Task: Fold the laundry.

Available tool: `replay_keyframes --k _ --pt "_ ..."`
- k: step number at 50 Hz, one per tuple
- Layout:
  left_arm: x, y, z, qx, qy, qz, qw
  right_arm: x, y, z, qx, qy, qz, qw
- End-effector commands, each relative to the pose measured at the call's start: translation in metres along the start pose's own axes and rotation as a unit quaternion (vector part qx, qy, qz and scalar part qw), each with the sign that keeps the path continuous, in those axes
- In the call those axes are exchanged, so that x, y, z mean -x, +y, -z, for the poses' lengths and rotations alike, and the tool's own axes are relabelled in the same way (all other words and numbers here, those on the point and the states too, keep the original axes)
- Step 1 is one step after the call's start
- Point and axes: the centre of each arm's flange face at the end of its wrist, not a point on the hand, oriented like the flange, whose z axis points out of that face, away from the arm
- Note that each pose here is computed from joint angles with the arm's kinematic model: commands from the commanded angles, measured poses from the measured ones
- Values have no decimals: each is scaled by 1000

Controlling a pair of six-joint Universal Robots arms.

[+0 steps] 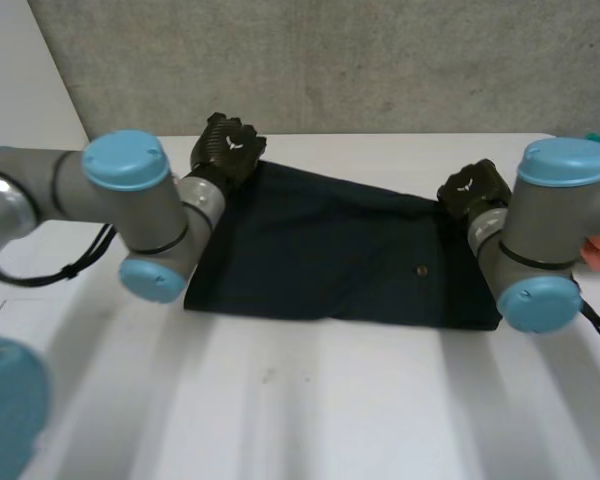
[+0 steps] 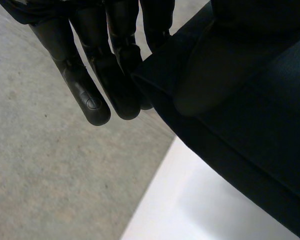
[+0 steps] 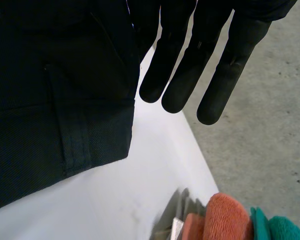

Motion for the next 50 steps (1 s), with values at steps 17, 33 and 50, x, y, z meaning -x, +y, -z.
replay_keyframes --k 17,33,50 --pt "-2 -29 28 -18 4 99 995 -28 -13 50 32 -14 -162 986" --pt "-14 -16 94 38 36 157 986 8 57 58 88 -89 -248 961" --pt "1 -34 103 13 20 156 988 -65 68 66 77 30 -197 977"
